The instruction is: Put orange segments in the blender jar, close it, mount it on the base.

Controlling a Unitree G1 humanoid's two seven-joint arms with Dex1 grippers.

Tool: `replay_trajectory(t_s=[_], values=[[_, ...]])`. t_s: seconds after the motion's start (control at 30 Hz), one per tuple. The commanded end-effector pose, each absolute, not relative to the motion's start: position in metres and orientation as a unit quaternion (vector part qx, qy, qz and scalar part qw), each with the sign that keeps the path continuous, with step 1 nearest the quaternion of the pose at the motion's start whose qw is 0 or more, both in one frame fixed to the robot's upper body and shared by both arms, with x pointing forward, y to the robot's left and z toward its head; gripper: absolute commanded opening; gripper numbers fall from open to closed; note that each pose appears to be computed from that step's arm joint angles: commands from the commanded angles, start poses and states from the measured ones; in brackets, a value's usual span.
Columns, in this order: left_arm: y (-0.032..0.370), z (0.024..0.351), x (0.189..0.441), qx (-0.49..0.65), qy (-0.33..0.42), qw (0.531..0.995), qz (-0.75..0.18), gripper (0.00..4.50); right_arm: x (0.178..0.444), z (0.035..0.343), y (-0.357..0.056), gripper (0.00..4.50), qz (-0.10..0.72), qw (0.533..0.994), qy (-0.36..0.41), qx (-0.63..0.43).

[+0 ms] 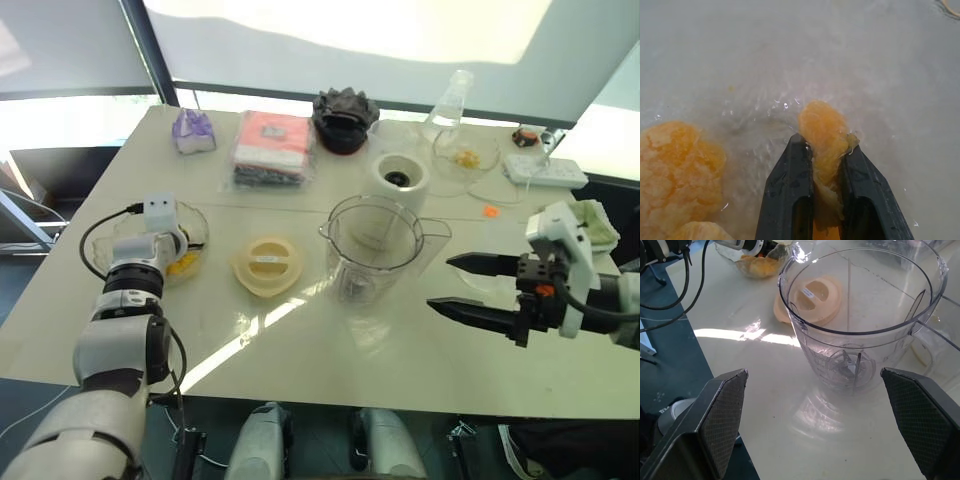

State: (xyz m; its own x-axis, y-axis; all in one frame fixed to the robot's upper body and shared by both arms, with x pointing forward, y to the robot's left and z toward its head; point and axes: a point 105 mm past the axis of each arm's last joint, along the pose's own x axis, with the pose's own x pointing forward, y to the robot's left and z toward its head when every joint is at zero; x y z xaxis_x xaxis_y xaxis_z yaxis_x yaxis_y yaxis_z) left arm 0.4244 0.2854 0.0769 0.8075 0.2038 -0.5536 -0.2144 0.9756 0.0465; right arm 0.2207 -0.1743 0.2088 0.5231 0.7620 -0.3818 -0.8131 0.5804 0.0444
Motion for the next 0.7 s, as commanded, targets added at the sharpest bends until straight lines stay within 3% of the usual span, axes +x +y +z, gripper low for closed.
replay_trajectory(t_s=[0.03, 0.2, 0.4, 0.7], values=[[0.292, 0.087, 0.425, -0.001, 0.279, 0.953, 0.114, 0.78, 0.220, 0.219, -0.173, 4.50, 0.454, 0.872, 0.162, -0.084], [0.300, 0.126, 0.422, 0.011, 0.241, 0.965, 0.106, 0.78, 0.221, 0.219, -0.173, 4.50, 0.454, 0.872, 0.162, -0.082], [0.308, 0.188, 0.389, 0.002, 0.190, 0.981, 0.046, 0.78, 0.222, 0.216, -0.173, 4.50, 0.454, 0.873, 0.162, -0.075], [0.311, 0.230, 0.366, 0.000, 0.131, 0.989, -0.065, 0.78, 0.228, 0.209, -0.171, 4.50, 0.454, 0.875, 0.154, -0.065]])
